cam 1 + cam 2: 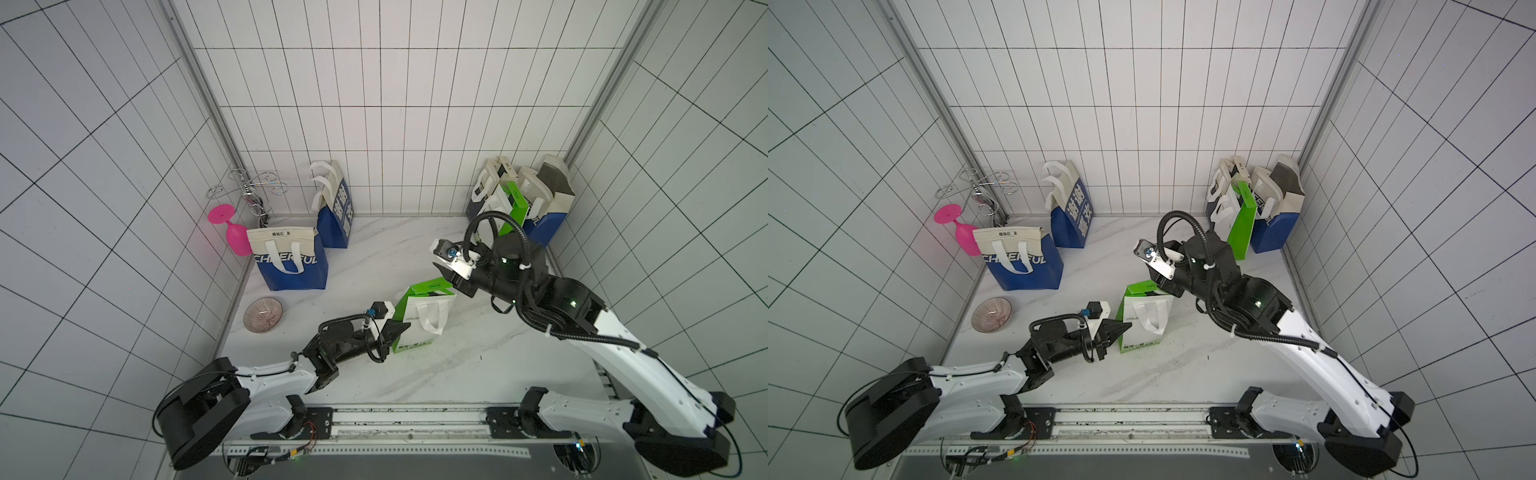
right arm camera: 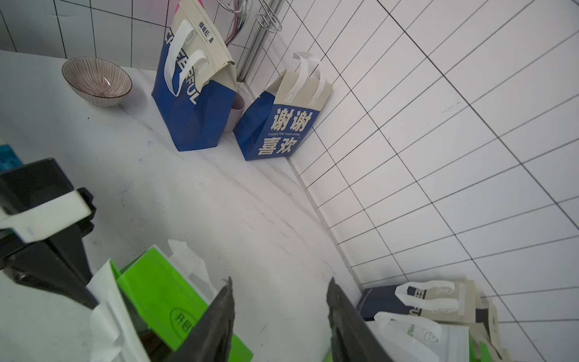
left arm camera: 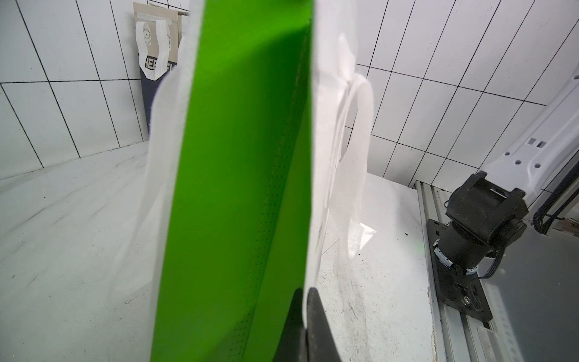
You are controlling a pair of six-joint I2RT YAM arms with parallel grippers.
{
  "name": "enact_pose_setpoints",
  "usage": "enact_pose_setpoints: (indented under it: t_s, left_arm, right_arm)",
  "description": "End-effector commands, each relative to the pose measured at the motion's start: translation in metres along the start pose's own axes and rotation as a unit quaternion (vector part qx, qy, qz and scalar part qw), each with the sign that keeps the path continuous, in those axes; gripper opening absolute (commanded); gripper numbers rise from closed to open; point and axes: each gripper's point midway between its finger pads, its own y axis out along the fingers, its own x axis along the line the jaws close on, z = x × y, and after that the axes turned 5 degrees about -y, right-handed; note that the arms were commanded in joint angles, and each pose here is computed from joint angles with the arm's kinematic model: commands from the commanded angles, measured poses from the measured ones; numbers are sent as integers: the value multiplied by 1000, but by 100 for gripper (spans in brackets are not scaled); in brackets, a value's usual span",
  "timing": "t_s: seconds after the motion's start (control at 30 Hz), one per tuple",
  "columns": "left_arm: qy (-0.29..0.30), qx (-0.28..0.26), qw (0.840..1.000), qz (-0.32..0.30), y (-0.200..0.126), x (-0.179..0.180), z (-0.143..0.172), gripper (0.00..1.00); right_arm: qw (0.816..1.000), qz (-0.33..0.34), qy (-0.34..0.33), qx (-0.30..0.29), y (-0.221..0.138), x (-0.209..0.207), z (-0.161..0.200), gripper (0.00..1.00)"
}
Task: Open the takeout bag
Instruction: Move the takeout bag to the center of the board.
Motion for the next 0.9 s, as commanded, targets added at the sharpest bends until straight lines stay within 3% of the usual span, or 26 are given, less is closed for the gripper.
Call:
enact_pose_setpoints:
  t_s: [0.0,0.37,0.57,0.87]
  left_arm:
    - [3,-1,1000,6,0,-3,-2,0]
    - [2,0,1000,14,0,-6,-2,0]
    - [5,-2,1000,20,-1,-8,-3,0]
    - [7,-3,1000,17,-3,-8,-4,0]
  right_arm:
    - [994,-32,106,-26,-7,26,22,57]
    - [967,-9,253,-41,-29,61,104,62]
    - [943,-37,327,-58,-7,75,113,63]
    - [932,-52,351,-68,14,75,118,64]
